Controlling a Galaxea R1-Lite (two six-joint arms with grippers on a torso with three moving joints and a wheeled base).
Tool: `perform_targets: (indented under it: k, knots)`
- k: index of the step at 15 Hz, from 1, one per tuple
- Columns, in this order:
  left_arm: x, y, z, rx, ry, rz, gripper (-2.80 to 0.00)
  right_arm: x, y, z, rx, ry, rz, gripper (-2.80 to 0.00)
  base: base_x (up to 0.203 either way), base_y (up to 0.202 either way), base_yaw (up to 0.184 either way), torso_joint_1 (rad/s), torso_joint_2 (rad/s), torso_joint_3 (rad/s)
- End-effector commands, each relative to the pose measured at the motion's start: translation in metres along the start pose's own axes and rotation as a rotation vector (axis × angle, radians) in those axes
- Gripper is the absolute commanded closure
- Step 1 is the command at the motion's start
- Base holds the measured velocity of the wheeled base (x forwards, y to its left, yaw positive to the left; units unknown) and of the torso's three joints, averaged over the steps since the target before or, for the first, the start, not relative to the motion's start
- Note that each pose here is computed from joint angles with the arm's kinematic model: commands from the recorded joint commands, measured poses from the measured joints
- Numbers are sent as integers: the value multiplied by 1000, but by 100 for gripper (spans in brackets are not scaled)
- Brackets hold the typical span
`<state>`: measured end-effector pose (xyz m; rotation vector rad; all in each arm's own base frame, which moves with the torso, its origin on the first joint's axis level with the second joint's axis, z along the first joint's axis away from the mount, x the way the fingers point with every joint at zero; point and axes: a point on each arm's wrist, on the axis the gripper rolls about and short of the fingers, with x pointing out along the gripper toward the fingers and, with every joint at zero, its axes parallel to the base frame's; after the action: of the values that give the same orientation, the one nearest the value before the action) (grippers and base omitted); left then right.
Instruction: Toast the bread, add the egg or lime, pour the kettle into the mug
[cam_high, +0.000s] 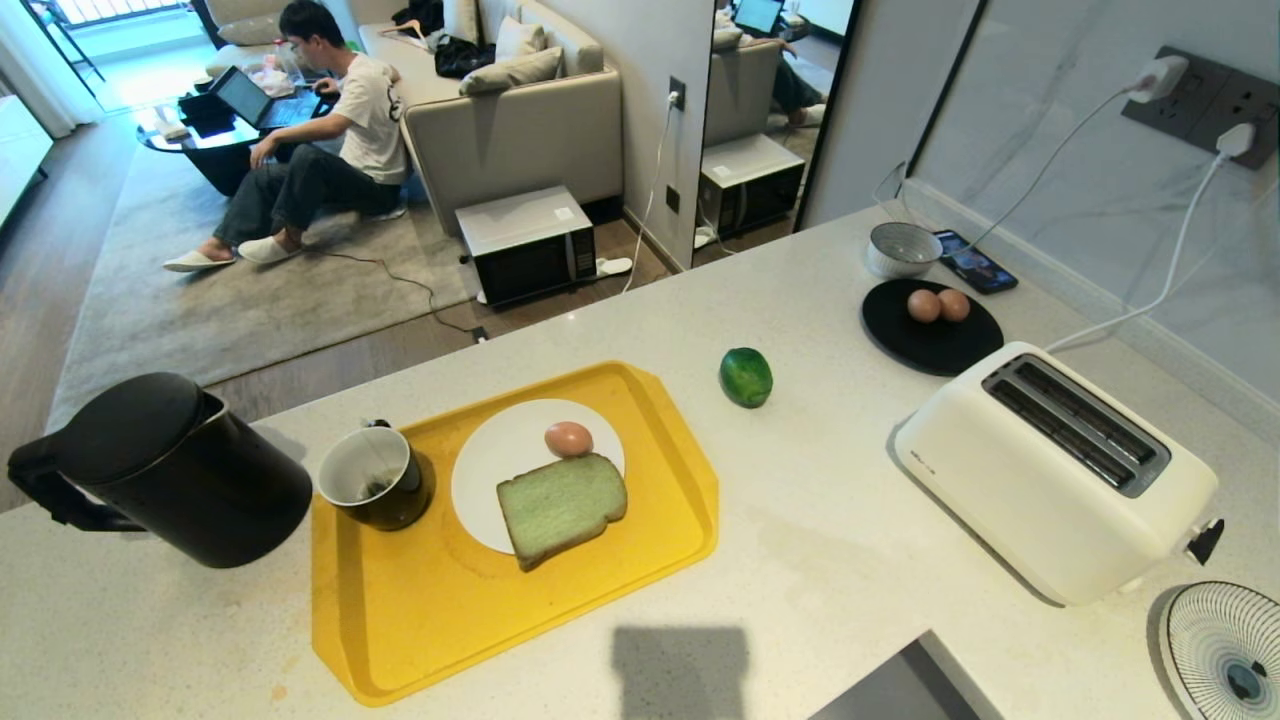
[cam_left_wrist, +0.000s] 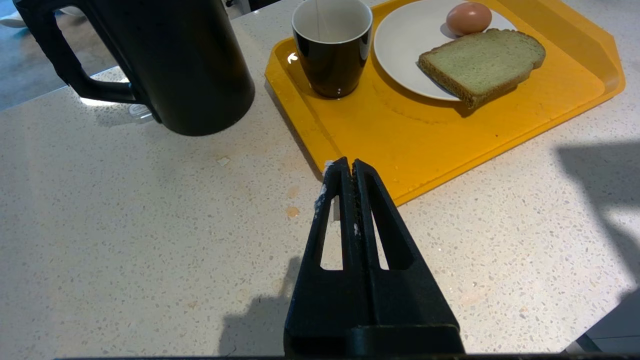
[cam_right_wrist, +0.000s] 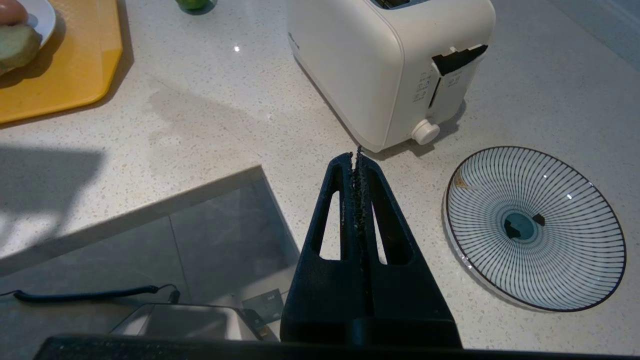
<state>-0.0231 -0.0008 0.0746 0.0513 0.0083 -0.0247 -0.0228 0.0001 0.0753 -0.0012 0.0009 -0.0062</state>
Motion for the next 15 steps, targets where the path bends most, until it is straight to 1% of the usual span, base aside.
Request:
perform_targets:
  k: [1,11,13,15]
  knots:
    - [0,0,0,1,2,1,0,0,0,0,0,1,0,0,0,0,0,0,0,0]
    - [0,0,0,1,2,0,0,0,0,0,-2,1,0,0,0,0,0,0,0,0]
    - [0,0,0,1,1,1,0,0,0,0,-2,-1,-1,0,0,-16,74,4,4,-2]
    - [0,0,0,1,1,1,0,0,0,0,-2,0,0,0,3,-11,165,6,1,4]
